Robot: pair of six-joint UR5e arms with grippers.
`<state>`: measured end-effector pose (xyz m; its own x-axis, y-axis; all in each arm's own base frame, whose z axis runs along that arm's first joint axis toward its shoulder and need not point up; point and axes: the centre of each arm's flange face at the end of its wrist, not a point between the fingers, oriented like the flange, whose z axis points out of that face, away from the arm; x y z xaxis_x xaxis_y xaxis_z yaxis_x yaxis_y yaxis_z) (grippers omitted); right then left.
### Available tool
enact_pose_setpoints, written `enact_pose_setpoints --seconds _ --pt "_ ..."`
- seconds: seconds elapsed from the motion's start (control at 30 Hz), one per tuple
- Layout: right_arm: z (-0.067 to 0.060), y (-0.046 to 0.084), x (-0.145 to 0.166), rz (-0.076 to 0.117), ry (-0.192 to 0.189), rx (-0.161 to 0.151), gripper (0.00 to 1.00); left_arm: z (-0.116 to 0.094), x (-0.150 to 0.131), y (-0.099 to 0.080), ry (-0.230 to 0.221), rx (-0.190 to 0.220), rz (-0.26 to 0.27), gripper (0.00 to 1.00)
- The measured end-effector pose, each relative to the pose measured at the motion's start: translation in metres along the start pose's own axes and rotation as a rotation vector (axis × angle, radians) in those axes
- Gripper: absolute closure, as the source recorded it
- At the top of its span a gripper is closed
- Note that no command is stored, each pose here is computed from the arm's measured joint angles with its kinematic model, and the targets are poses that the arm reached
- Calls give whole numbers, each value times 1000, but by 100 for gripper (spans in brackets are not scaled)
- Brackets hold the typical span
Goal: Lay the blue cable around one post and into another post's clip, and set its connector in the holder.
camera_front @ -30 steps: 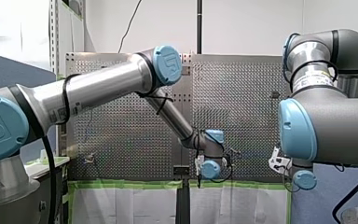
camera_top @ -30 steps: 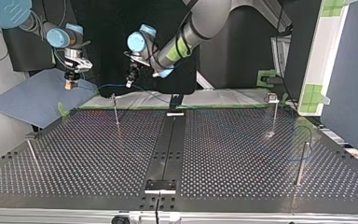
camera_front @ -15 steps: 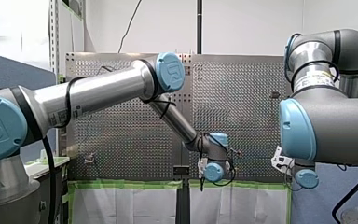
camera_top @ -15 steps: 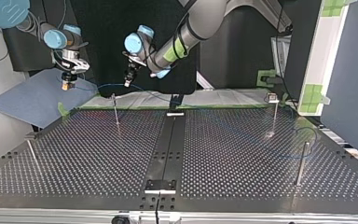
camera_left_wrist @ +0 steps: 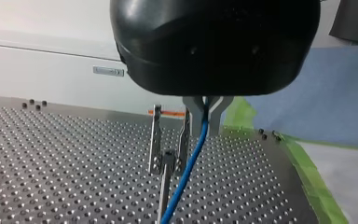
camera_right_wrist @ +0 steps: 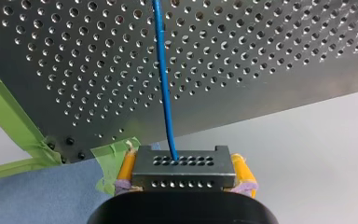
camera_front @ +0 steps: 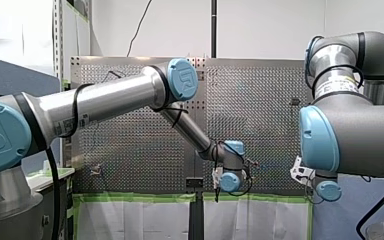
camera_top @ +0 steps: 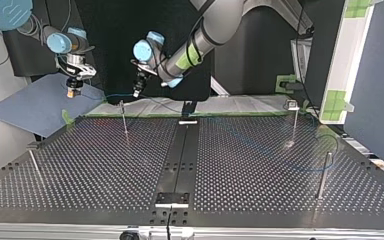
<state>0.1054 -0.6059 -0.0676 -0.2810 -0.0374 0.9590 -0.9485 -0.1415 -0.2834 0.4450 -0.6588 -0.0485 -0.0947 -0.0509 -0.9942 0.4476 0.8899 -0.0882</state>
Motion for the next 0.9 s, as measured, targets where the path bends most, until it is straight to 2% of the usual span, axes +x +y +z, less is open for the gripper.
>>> enact_pose_setpoints --seconds 0.33,0.9 --pt "3 0 1 2 -1 0 100 7 -3 11 -3 -17 -2 100" --pt "8 -6 2 -2 1 12 100 20 -15 15 -28 -36 -11 100"
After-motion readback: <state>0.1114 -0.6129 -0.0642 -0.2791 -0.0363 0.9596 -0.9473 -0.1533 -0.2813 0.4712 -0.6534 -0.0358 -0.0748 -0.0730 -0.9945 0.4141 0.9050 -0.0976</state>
